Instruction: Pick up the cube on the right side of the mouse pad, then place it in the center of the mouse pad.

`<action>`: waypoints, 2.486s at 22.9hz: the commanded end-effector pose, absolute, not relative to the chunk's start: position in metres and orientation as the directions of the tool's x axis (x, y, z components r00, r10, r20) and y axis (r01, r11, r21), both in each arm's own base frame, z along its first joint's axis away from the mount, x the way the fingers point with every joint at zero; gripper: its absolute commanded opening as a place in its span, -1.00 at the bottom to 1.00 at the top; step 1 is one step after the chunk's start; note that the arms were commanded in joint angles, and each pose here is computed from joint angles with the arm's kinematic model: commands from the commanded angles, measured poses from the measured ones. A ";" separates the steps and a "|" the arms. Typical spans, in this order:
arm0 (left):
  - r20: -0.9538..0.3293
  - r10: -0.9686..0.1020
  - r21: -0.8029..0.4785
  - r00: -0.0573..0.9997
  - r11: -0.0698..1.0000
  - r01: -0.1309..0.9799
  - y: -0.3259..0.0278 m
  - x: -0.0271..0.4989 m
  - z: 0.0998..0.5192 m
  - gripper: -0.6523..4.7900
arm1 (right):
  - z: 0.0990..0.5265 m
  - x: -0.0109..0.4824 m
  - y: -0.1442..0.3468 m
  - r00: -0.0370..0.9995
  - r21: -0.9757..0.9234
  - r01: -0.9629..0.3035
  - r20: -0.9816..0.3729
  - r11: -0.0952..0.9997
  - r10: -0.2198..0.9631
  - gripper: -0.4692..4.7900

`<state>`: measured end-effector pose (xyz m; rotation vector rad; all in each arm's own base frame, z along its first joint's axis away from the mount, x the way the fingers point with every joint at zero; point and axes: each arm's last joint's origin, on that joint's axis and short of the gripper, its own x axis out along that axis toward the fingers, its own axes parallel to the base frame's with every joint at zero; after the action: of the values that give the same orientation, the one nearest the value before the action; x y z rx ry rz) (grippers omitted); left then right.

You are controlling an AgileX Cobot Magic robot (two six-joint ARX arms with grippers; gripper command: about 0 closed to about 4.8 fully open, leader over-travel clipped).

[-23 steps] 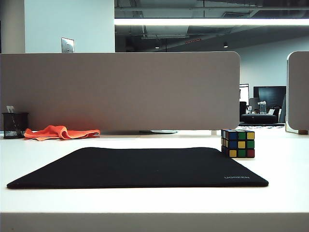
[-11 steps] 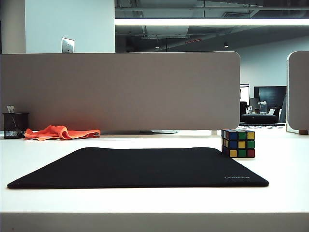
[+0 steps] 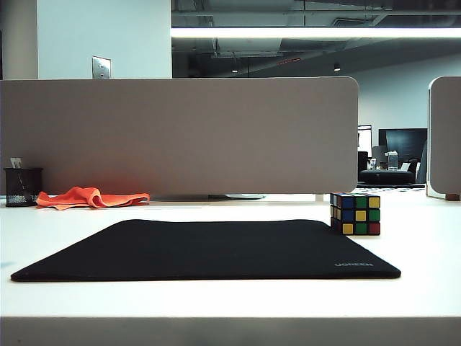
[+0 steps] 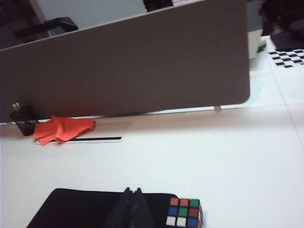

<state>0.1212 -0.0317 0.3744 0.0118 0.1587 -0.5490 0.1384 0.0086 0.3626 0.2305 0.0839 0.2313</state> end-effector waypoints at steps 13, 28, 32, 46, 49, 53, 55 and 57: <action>-0.302 -0.544 -0.093 0.783 0.834 0.544 -0.047 0.168 0.354 0.09 | 0.343 0.252 0.065 0.865 -0.003 -0.264 -0.442 0.964 0.236 1.00; -0.321 -0.522 -0.090 0.790 0.847 0.523 -0.048 0.176 0.350 0.40 | 0.265 0.372 0.093 0.654 0.032 0.002 -0.756 0.999 0.023 1.00; -0.334 -0.521 -0.095 0.785 0.848 0.522 -0.048 0.175 0.348 0.40 | 0.245 0.379 0.094 0.606 -0.001 0.015 -0.795 1.000 -0.009 1.00; -0.339 -0.521 -0.100 0.784 0.848 0.521 -0.048 0.175 0.348 0.39 | 0.213 0.392 0.096 0.539 -0.017 0.014 -0.842 1.000 -0.022 1.00; -0.339 -0.521 -0.100 0.783 0.848 0.521 -0.048 0.175 0.348 0.39 | 0.213 0.392 0.096 0.537 -0.017 0.014 -0.843 1.000 -0.022 0.82; -0.339 -0.521 -0.100 0.783 0.848 0.521 -0.048 0.175 0.348 0.39 | 0.212 0.392 0.096 0.535 -0.017 0.014 -0.845 1.000 -0.022 0.49; -0.340 -0.521 -0.100 0.783 0.848 0.521 -0.048 0.175 0.348 0.39 | 0.212 0.392 0.096 0.534 -0.018 0.014 -0.845 1.000 -0.022 0.48; -0.340 -0.521 -0.100 0.783 0.848 0.521 -0.048 0.175 0.348 0.39 | 0.213 0.391 0.096 0.534 -0.020 0.015 -0.845 1.000 -0.025 0.48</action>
<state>0.1755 -0.0477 0.3453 -0.0020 0.3799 -0.5604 0.3917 0.0959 0.2076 -0.0132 1.0240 -0.0225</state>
